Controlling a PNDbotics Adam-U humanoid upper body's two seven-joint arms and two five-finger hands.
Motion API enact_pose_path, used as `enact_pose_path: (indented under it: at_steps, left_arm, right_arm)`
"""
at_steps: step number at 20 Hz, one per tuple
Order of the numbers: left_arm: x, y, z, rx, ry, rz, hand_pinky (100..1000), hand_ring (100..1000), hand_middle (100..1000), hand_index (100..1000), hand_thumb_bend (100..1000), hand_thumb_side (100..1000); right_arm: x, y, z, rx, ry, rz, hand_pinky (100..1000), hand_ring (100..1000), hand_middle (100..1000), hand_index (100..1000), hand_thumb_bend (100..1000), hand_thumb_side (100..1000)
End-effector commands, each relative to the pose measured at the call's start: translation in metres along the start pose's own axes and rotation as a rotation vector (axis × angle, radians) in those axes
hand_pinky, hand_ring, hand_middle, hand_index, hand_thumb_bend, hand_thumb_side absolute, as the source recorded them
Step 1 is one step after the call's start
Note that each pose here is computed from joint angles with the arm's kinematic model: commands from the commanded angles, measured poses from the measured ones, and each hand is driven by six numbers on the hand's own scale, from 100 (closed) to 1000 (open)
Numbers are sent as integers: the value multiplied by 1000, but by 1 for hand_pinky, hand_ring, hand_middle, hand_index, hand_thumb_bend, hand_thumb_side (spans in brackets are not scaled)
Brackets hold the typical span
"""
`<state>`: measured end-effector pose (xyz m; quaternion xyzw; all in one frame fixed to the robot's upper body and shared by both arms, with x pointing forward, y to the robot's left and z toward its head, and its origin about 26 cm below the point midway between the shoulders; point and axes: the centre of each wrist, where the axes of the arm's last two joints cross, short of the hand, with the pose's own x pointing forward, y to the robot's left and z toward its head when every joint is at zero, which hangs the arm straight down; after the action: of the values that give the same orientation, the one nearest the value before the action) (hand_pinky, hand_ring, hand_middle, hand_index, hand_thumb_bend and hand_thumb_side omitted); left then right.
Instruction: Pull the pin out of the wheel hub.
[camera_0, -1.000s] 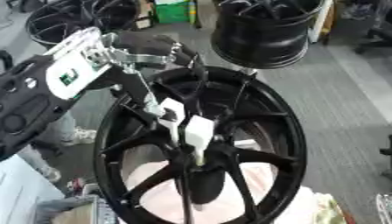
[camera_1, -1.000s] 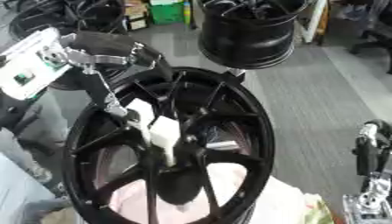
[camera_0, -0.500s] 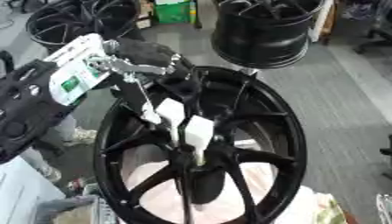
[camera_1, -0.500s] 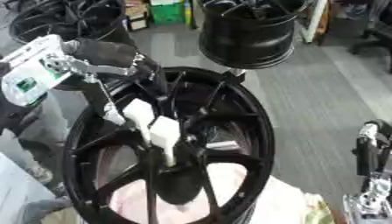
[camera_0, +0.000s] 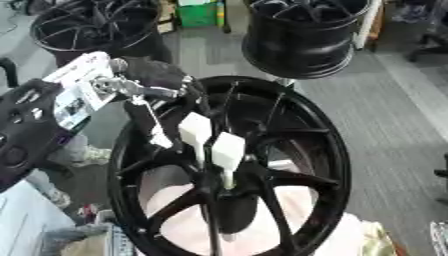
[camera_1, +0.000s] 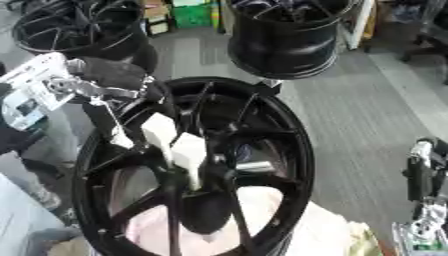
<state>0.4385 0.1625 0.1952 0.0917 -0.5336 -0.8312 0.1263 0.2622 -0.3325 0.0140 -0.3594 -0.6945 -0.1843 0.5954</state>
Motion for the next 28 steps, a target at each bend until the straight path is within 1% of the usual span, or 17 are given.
enact_pose_path:
  at_steps: [1, 10, 13, 16, 17, 18, 19, 20, 21, 22, 25, 28]
  left_arm:
    - [-5, 8, 5, -318, -244, -231, 737, 657, 692, 813, 432, 431]
    - [-4, 10, 0, -275, -279, -202, 730, 639, 668, 789, 380, 413]
    - [-3, 9, -1, -272, -286, -196, 704, 577, 590, 726, 328, 355]
    - [-3, 10, -2, -262, -296, -191, 670, 527, 536, 680, 300, 304]
    - [-2, 10, -2, -254, -303, -188, 649, 494, 498, 646, 289, 265]
    - [-1, 11, -2, -244, -311, -185, 641, 482, 484, 631, 284, 252]
    - [0, 13, -2, -228, -321, -179, 618, 444, 440, 583, 269, 218]
    - [0, 14, -1, -212, -329, -173, 612, 434, 428, 571, 264, 209]
    - [0, 16, 0, -195, -337, -166, 590, 397, 382, 527, 231, 166]
    - [0, 18, 1, -176, -344, -158, 587, 391, 371, 517, 220, 153]
    - [-1, 22, 7, -128, -361, -140, 586, 385, 363, 510, 185, 153]
    - [-4, 31, 20, -68, -366, -127, 592, 387, 364, 512, 181, 155]
  right_arm:
    - [5, -3, -6, 0, -28, 5, 474, 690, 779, 820, 100, 775]
    - [5, -3, -5, 1, -27, 4, 474, 690, 779, 820, 100, 775]
    - [5, -3, -5, 2, -26, 4, 474, 690, 779, 820, 100, 776]
    - [5, -3, -5, 1, -26, 3, 474, 689, 779, 820, 100, 775]
    - [5, -3, -5, 1, -26, 3, 474, 689, 779, 820, 100, 775]
    - [5, -3, -5, 1, -26, 3, 474, 689, 779, 820, 100, 775]
    - [5, -3, -5, 1, -25, 3, 474, 689, 779, 820, 100, 776]
    - [5, -3, -5, 0, -25, 3, 474, 689, 779, 820, 100, 776]
    - [5, -3, -5, 0, -25, 3, 474, 689, 779, 820, 100, 776]
    - [4, -2, -5, 1, -25, 3, 474, 689, 779, 820, 100, 776]
    - [4, -3, -5, 0, -25, 3, 474, 689, 779, 820, 100, 776]
    - [4, -3, -5, -1, -24, 4, 474, 689, 780, 820, 100, 776]
